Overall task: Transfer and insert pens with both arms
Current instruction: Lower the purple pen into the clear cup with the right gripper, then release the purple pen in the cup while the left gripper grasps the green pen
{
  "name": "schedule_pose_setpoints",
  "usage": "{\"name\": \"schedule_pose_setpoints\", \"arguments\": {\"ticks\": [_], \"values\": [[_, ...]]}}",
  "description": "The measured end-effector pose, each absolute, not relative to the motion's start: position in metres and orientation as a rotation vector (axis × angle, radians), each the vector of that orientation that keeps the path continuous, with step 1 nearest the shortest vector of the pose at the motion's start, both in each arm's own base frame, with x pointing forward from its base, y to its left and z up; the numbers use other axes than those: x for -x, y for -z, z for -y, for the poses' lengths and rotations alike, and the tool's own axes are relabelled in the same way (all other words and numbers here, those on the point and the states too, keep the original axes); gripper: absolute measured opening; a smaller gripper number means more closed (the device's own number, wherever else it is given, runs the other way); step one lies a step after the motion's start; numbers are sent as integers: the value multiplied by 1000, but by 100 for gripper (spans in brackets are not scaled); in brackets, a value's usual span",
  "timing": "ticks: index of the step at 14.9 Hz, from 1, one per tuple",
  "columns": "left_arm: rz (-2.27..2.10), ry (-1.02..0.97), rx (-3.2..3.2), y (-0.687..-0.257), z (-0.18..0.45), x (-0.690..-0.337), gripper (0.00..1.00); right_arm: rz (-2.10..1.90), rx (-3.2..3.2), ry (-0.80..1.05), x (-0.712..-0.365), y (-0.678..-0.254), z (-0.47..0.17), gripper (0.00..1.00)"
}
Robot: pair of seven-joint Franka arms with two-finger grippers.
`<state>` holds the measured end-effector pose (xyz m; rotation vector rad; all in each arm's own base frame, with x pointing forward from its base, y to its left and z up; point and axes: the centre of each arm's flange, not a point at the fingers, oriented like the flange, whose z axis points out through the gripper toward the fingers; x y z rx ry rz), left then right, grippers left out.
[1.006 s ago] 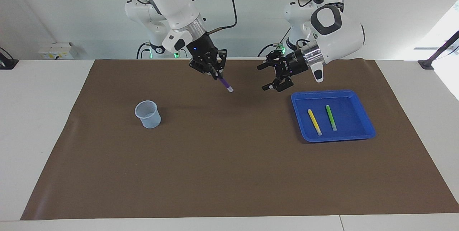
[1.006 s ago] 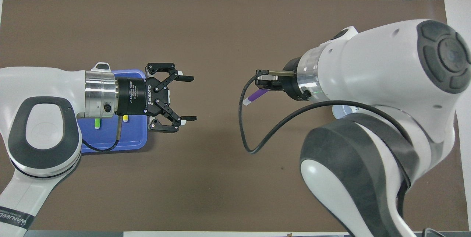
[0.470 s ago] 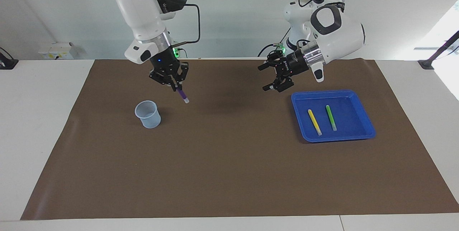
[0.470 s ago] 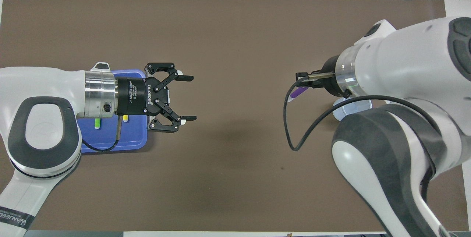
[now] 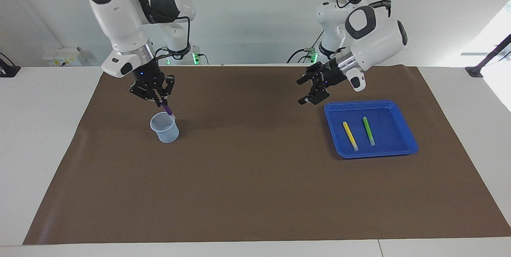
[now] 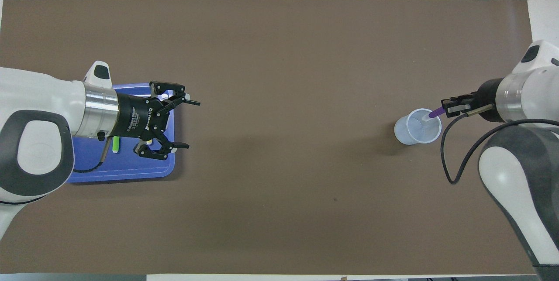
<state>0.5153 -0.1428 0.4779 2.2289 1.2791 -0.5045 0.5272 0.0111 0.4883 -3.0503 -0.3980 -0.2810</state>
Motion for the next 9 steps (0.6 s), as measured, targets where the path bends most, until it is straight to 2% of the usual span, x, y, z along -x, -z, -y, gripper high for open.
{"name": "schedule_pose_setpoints", "arguments": {"ticks": [5,9], "values": [[-879,308,-2621,-469,69,-520,100,406,3057,347,-512,-449,-8,17],[-436,228,-2917,-448,36,-525,100,408,3062,345,-508,-424,-7,17]]}}
